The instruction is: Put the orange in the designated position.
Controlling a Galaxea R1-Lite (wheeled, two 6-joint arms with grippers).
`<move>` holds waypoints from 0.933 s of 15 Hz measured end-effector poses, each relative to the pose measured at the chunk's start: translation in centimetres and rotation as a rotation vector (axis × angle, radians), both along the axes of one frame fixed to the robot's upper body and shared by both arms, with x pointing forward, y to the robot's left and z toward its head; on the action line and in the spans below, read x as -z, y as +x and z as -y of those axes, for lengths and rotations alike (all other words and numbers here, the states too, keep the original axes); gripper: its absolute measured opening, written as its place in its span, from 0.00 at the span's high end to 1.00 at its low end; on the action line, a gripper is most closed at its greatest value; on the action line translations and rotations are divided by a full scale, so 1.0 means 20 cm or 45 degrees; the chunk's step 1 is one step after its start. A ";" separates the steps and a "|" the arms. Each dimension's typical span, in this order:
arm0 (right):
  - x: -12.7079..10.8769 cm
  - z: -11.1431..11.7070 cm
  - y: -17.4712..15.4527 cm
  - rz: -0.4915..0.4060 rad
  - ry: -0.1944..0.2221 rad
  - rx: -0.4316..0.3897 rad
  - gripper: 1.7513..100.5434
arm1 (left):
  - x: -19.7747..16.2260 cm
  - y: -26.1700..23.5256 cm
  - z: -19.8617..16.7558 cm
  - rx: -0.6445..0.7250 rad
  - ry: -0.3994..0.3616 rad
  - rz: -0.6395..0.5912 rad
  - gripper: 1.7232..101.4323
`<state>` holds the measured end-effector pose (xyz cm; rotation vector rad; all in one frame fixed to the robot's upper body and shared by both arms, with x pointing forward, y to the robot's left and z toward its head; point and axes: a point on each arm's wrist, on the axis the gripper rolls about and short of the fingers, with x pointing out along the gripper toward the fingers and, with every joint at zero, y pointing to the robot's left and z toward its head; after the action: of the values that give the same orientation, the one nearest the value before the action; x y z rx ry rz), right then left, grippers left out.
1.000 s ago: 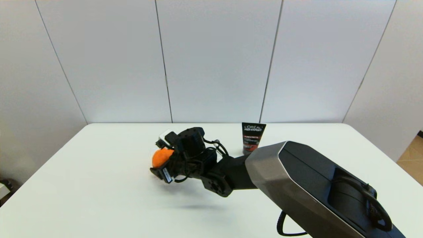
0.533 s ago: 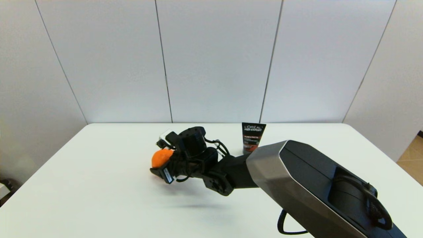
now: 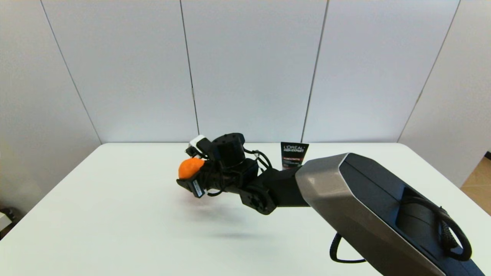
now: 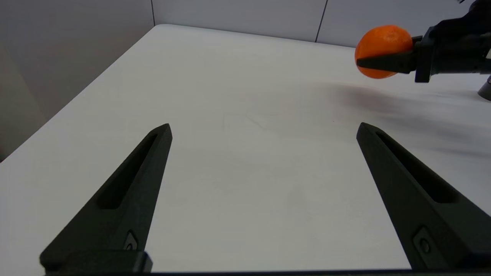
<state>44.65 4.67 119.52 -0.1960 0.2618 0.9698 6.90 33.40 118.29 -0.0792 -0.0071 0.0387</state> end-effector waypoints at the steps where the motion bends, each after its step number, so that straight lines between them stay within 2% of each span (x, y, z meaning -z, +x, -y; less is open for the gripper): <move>1: -0.03 0.01 0.00 0.008 0.007 0.005 0.30 | 0.00 0.00 0.00 -0.001 0.000 -0.001 0.04; 7: -0.22 0.13 0.04 0.075 0.047 0.054 0.30 | 0.00 0.00 0.00 -0.002 0.001 0.000 0.04; 14: -0.39 0.38 0.06 0.118 0.046 0.146 0.31 | 0.00 0.00 0.00 -0.002 0.001 0.000 0.04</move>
<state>45.93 -2.85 127.26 -0.1905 0.1686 0.8484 6.90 33.40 118.29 -0.0788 -0.0071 0.0400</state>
